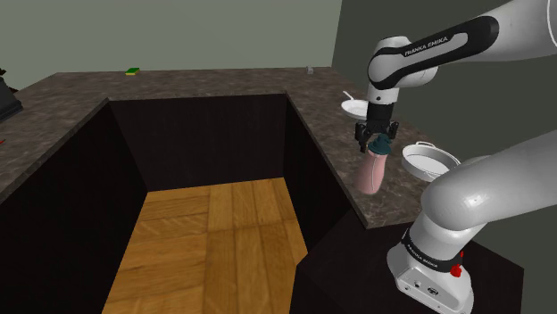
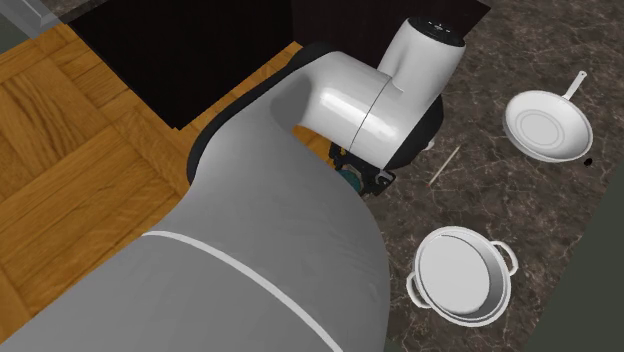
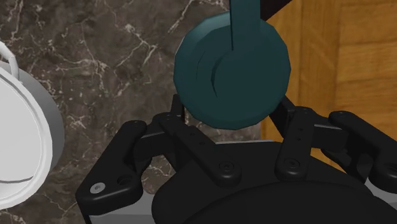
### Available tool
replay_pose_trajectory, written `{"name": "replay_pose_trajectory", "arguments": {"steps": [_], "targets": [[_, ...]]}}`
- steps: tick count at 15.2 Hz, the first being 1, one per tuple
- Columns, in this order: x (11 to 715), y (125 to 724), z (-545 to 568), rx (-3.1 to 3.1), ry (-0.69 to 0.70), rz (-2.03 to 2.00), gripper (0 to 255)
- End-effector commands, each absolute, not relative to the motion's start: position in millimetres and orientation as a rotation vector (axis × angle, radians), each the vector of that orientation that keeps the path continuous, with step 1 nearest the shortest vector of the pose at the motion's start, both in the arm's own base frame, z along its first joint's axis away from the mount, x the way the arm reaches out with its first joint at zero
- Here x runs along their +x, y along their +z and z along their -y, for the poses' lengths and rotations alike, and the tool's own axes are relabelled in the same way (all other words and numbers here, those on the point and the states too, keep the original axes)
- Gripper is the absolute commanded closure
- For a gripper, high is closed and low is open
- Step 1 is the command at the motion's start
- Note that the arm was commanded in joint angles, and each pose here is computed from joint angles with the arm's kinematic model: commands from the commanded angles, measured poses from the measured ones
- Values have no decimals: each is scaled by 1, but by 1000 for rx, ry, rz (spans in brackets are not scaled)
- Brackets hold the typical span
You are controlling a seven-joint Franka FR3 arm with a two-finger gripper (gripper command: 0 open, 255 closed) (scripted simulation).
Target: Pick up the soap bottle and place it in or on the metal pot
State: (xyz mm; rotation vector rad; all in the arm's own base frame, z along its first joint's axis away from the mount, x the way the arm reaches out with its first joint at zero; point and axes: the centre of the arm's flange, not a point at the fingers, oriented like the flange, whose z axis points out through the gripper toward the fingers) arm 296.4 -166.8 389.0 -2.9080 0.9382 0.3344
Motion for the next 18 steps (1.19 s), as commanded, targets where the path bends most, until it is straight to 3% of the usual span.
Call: {"name": "replay_pose_trajectory", "arguments": {"steps": [1,18], "targets": [[296,388,167,-2908,338,-938,255],[296,472,166,-2908,338,-938,255]]}}
